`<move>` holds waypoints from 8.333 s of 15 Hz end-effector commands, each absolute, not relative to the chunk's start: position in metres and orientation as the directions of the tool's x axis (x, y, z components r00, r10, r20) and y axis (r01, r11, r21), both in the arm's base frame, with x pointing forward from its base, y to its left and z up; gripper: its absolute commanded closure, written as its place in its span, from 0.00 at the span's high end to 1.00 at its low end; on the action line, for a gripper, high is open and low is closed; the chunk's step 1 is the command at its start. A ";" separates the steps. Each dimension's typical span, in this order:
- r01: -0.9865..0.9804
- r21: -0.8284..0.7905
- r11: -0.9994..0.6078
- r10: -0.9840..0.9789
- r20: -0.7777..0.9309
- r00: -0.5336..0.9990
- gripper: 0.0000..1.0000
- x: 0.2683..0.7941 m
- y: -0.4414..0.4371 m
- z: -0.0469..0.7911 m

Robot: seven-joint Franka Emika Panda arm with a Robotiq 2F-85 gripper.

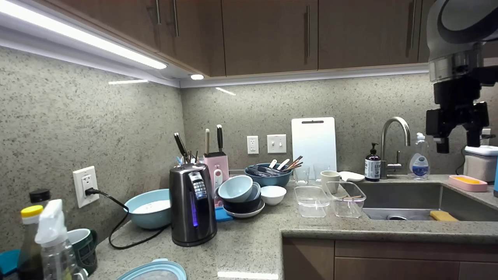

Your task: Take the chopsticks out of the clear bowl on the right and put them in the sink

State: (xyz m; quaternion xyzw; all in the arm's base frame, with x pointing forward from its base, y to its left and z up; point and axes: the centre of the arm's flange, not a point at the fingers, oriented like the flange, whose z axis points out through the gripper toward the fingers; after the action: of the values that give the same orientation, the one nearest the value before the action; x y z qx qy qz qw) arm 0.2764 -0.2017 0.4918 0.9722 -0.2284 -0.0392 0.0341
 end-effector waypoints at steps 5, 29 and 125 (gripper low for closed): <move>-0.457 0.119 -0.882 -0.462 -0.023 0.886 1.00 0.349 -0.279 0.463; -0.421 0.203 -0.884 -0.435 -0.031 0.900 1.00 0.476 -0.290 0.393; -0.852 0.007 -0.524 -0.825 -0.253 0.505 0.04 0.401 -0.339 0.404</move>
State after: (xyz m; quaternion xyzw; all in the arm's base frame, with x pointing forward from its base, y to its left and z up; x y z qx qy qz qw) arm 0.4129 -0.2854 0.4054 0.8795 -0.4591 -0.1201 -0.0344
